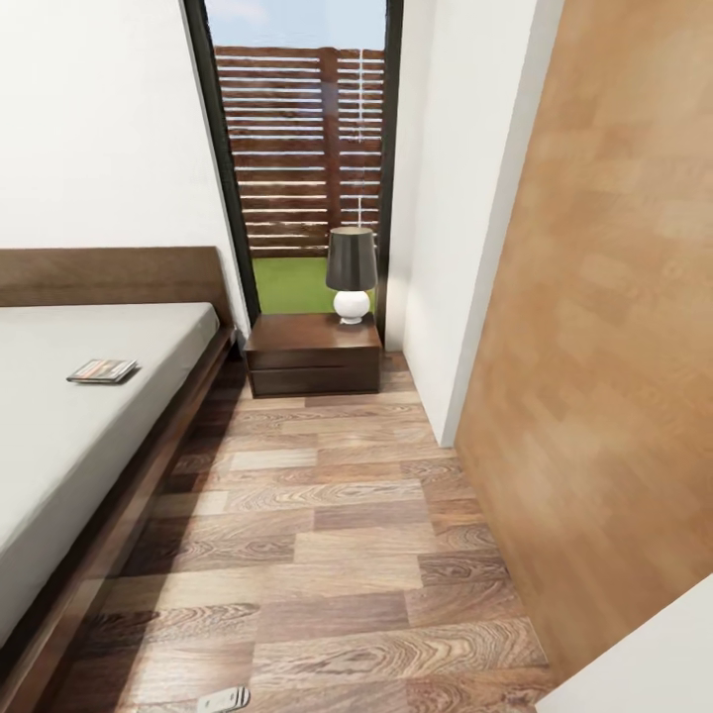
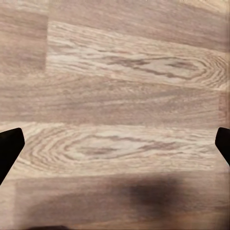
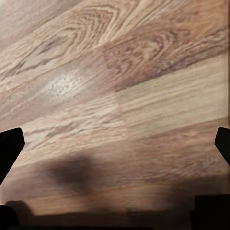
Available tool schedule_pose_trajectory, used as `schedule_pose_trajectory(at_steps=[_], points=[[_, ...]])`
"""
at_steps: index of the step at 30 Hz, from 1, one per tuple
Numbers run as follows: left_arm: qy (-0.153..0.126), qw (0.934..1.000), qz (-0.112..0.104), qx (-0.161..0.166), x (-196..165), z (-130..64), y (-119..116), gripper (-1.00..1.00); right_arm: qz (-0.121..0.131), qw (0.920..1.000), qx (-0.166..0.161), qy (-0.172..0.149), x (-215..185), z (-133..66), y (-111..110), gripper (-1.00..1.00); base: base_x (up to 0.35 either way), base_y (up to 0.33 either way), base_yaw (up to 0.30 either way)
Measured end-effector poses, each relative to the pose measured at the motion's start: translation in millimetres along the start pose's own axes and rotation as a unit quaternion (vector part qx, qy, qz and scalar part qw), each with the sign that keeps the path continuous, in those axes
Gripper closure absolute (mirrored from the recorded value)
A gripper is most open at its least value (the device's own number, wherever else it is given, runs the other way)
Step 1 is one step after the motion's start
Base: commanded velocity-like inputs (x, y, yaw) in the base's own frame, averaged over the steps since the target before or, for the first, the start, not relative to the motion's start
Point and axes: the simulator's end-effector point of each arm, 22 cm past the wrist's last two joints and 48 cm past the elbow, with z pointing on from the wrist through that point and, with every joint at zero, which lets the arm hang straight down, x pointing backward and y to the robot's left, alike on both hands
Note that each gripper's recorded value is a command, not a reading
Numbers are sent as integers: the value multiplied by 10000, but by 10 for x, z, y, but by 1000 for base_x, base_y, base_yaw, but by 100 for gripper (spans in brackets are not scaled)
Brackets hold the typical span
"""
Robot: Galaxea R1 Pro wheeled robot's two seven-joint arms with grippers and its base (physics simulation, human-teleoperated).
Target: In the bedroom, move the book from the bed onto either nightstand, and place the two sandals side by side next to the bed.
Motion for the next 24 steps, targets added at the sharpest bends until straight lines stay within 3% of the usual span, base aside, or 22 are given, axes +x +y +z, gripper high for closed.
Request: schedule_pose_trajectory(at_steps=[6,18,24], points=[[-1,10000,-7,-2,1,-1,1,-100,-1,10000,-3,1,2,-1,2,-100,104,-19,0],[-6,10000,-9,-7,-4,-3,8,-100,-4,10000,-1,-1,-1,-1,3,-100,279,-2,0],[2,10000,-9,-4,3,-1,3,-100,-7,10000,-1,4,4,0,2,-100,102,0,0]])
